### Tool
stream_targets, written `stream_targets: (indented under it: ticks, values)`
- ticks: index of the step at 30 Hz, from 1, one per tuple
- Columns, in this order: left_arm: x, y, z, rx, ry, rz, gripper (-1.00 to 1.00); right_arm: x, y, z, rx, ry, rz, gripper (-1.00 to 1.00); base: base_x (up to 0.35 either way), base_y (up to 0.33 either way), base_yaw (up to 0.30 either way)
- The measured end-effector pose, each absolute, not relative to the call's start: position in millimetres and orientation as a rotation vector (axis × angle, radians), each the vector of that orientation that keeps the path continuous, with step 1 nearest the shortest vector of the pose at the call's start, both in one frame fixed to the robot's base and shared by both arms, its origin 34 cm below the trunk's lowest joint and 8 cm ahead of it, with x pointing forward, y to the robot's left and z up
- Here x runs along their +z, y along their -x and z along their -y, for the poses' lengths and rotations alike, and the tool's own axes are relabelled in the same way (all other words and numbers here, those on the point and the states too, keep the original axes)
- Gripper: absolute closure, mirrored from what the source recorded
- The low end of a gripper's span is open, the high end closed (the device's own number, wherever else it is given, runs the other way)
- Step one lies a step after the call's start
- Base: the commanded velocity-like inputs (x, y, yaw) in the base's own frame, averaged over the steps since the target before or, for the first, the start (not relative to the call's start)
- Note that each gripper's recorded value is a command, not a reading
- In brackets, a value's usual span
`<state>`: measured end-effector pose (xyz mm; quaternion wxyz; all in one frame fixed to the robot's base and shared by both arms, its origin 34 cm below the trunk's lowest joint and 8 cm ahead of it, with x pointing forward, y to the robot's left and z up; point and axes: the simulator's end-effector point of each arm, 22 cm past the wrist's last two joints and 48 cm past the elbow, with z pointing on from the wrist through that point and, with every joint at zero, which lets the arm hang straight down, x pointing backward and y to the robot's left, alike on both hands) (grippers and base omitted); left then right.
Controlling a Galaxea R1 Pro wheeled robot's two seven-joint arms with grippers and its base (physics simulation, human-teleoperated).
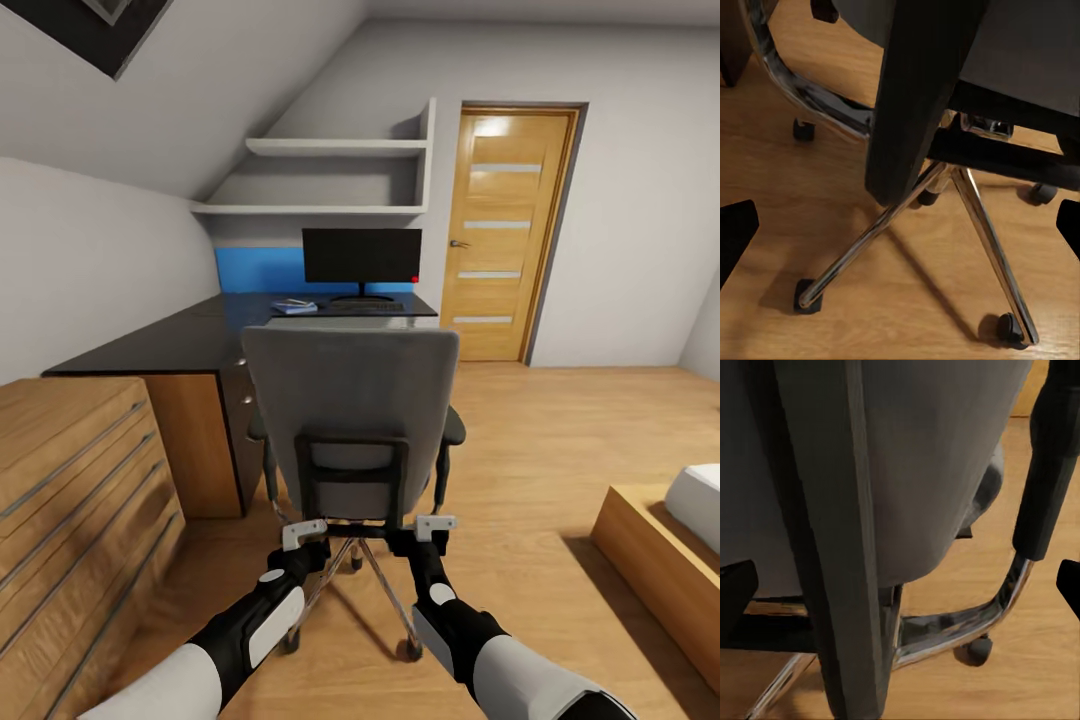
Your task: In the bedroom, organize the workspace by keeping the computer under the desk, ensuring the monitor is on the desk, placing the keyboard on the desk next to the monitor, placing the mouse on the desk next to the keyboard, moving the folder from the swivel chair onto the desk next to the mouse, stacking the notebook on top of the folder with the pen on top of the notebook, and positioning the swivel chair next to the desk.
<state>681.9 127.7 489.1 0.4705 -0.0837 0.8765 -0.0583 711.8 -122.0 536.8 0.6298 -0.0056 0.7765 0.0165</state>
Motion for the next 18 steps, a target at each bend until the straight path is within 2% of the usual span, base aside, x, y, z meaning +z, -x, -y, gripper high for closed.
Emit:
stream_targets:
  ticks: [18]
  values:
    - [489.3,-681.8,-127.0,-0.142,0.202,-2.147,-1.00,536.4,-711.6,122.0,0.036,0.015,-1.780,-1.00,0.318,0.000,0.000]
